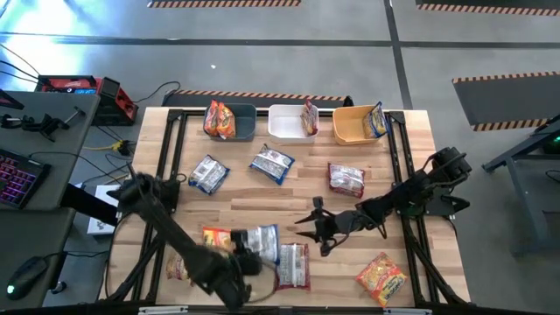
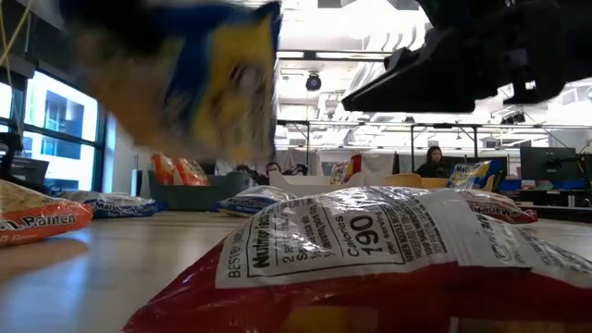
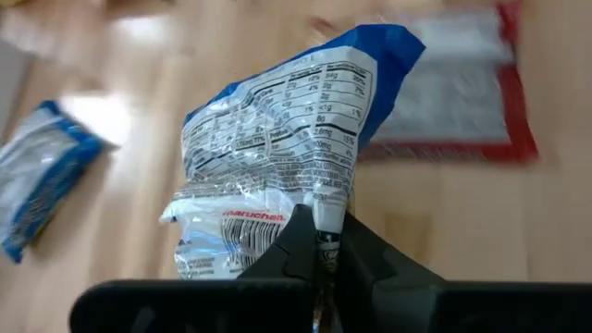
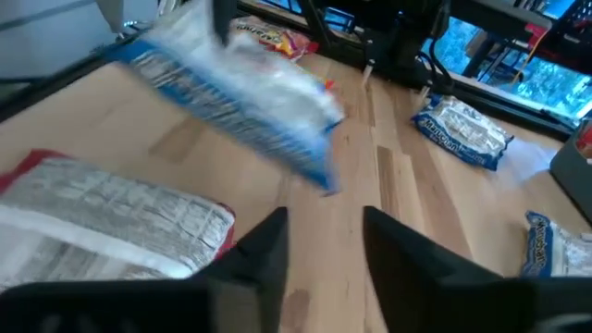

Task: Sort Maruchan noodles
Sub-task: Put the bottom blue noodle pack into the yellow bin

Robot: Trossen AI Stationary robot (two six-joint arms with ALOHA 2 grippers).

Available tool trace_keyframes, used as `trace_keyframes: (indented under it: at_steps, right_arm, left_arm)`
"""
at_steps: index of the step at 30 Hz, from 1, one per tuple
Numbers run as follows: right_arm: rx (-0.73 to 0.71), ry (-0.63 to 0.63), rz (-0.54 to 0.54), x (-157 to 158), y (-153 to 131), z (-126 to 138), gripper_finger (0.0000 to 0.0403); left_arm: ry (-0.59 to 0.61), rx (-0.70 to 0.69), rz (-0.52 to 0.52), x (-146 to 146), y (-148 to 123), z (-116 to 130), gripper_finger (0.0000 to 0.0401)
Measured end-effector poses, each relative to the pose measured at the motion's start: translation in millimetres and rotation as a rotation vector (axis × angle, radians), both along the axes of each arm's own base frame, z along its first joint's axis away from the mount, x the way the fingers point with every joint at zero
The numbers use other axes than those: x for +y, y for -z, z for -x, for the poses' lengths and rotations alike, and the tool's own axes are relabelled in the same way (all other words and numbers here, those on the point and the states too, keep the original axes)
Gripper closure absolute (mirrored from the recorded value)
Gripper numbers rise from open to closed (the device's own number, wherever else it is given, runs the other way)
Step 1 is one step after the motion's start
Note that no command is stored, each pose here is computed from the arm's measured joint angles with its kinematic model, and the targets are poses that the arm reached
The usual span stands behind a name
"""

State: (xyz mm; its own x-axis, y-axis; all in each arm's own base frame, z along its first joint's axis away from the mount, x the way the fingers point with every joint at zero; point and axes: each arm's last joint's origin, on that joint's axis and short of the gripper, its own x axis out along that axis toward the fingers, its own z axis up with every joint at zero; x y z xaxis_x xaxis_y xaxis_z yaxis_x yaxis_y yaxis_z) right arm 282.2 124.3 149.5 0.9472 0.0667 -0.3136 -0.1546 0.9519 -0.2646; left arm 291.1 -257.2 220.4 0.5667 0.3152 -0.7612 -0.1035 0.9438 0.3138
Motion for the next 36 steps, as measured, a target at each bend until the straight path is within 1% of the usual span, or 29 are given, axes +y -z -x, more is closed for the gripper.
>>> trace_keyframes:
  at_steps: [2,5,8,10,13,16,18,20,22,24,29,33,36]
  right_arm:
    - [0.000,0.005,-0.021,1,-2,-2,0.0233]
    - [-0.003,0.007,-0.017,3,-7,-6,0.0178]
    - [-0.059,0.011,0.046,4,-19,-14,0.0136]
    - [-0.101,0.033,0.115,5,-30,-22,0.0120]
    - [-0.157,0.087,0.220,1,-49,-35,0.0113]
    - [-0.175,0.116,0.290,-6,-64,-48,0.0112]
    - [-0.148,0.124,0.326,-10,-72,-56,0.0112]
    - [-0.074,0.118,0.361,-14,-79,-61,0.0112]
    - [-0.013,0.118,0.359,-18,-87,-65,0.0112]
    - [0.015,0.119,0.357,-21,-97,-65,0.0112]
    - [-0.028,0.123,0.335,-32,-119,-58,0.0112]
    - [-0.084,0.023,0.272,-42,-130,-58,0.0112]
    - [-0.099,-0.042,0.257,-47,-131,-60,0.0112]
  left_arm:
    - [-0.036,-0.046,0.030,13,-17,2,0.0397]
    - [-0.070,-0.105,0.077,33,-43,7,0.0397]
    - [-0.100,-0.177,0.137,52,-70,11,0.0398]
    - [-0.086,-0.222,0.176,63,-87,14,0.0398]
    - [-0.024,-0.287,0.256,76,-107,16,0.0398]
    - [0.043,-0.303,0.305,87,-120,21,0.0398]
    - [0.063,-0.298,0.317,93,-126,24,0.0398]
    - [0.074,-0.274,0.318,99,-129,28,0.0398]
    - [0.071,-0.257,0.306,105,-131,32,0.0398]
    - [0.076,-0.240,0.285,110,-133,35,0.0398]
    - [0.117,-0.226,0.257,114,-134,35,0.0397]
    - [0.138,-0.211,0.257,117,-134,33,0.0397]
    - [0.143,-0.205,0.261,119,-134,32,0.0397]
